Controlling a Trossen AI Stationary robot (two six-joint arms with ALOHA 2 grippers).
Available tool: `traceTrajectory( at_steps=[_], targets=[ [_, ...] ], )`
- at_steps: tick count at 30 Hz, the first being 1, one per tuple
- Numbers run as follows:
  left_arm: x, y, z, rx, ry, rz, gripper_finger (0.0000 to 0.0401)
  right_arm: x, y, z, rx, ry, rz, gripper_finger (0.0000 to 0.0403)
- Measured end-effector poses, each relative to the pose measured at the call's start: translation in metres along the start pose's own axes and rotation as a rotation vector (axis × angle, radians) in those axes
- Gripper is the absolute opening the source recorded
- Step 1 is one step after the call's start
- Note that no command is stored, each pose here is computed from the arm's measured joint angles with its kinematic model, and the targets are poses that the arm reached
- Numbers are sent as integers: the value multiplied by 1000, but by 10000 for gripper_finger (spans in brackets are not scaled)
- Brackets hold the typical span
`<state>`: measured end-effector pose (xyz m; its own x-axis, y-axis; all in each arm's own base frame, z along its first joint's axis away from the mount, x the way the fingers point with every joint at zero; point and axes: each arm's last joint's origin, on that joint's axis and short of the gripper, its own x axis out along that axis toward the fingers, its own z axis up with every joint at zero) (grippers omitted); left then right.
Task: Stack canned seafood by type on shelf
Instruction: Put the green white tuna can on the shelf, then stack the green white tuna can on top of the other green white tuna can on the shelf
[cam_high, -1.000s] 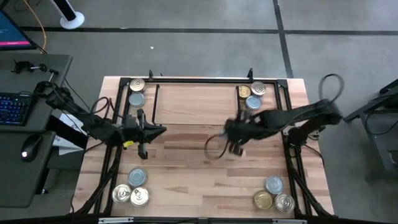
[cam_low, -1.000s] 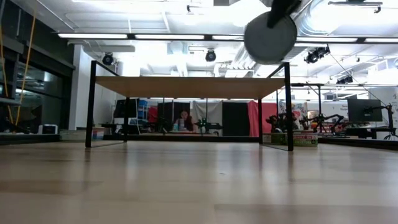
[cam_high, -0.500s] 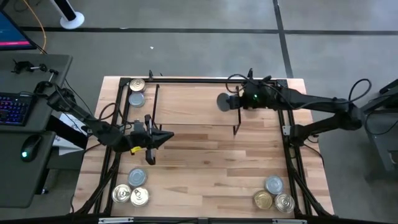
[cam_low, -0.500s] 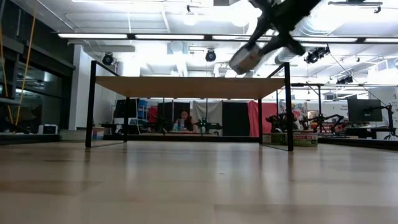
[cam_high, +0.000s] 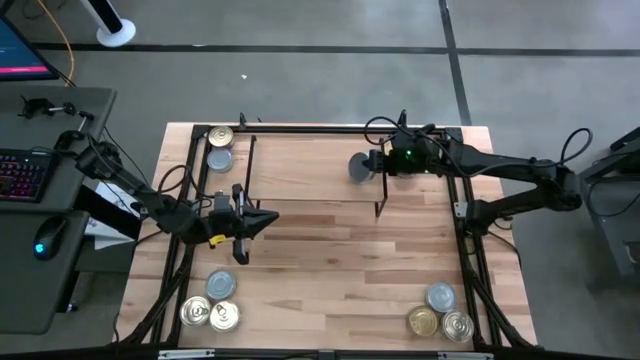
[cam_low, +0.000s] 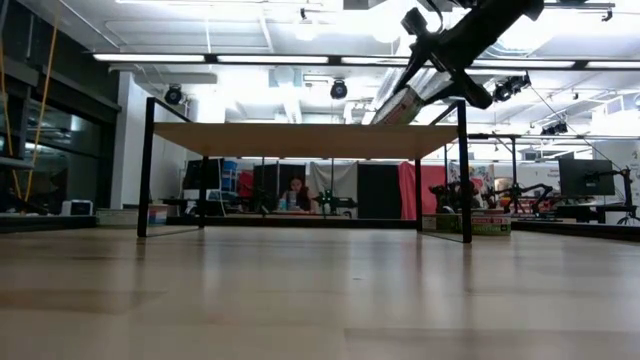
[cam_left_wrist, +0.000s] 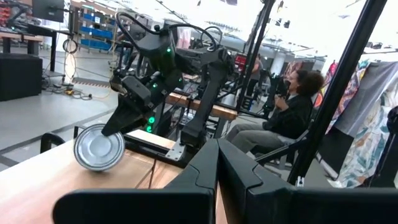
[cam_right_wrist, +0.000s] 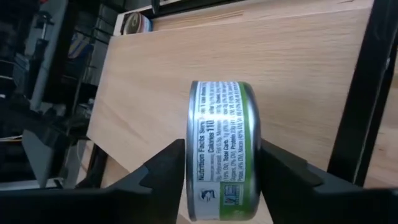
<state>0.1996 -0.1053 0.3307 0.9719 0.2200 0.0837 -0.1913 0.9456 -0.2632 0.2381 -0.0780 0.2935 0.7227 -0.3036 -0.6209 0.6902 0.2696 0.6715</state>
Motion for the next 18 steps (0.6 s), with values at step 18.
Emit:
traceTrajectory(
  at_steps=[18],
  targets=[
    [0,0,0,3,2,1,0,-4,-8,8,-98,14,-97,189]
  ],
)
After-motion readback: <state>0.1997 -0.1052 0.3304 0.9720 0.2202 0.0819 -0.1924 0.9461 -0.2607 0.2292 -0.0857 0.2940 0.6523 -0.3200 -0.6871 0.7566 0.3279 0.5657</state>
